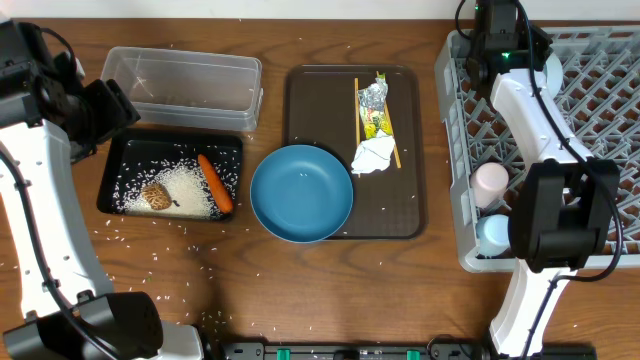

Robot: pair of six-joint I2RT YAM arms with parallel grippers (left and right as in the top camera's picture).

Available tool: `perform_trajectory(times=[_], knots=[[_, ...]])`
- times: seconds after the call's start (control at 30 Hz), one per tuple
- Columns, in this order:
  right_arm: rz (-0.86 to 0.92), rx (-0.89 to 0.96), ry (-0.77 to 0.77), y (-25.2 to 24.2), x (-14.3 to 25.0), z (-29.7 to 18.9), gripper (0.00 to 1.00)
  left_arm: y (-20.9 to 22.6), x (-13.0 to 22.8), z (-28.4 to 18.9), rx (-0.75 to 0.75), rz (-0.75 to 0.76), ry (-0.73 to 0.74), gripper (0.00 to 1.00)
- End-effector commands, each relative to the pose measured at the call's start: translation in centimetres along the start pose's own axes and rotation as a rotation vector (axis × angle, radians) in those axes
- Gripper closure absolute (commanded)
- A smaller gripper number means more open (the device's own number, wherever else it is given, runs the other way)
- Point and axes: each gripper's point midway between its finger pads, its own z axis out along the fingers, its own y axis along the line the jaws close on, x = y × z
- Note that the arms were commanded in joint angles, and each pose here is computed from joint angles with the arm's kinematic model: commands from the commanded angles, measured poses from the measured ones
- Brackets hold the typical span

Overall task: Sort waste into correct bins and load items into the dishwasher rack
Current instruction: 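Lower the light blue bowl into the back of the rack, tilting it upright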

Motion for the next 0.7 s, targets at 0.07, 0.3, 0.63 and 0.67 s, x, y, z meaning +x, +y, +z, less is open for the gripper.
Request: perform_trajectory(times=[0.07,0.3,0.63,0.67], knots=[[-0.047,0.007,0.011,-0.3,0.2,0.4,0.99,0.2,0.1,0.6,-0.003,-0.018,0.016,0.28],[-0.051,0.097,0.033,-2.7,0.0,0.3,0.99,0.0,0.2,0.6,0.009,-0.018,0.02,0.28],[-0.059,0.066,0.045,-1.8,0.5,0.4,0.99,-0.3,0.3,0.6,0.025,-0.018,0.025,0.28],[-0.058,0.062,0.048,-1.7,0.6,0.5,0.99,-0.3,0.3,0.6,0.025,-0.018,0.025,0.27]])
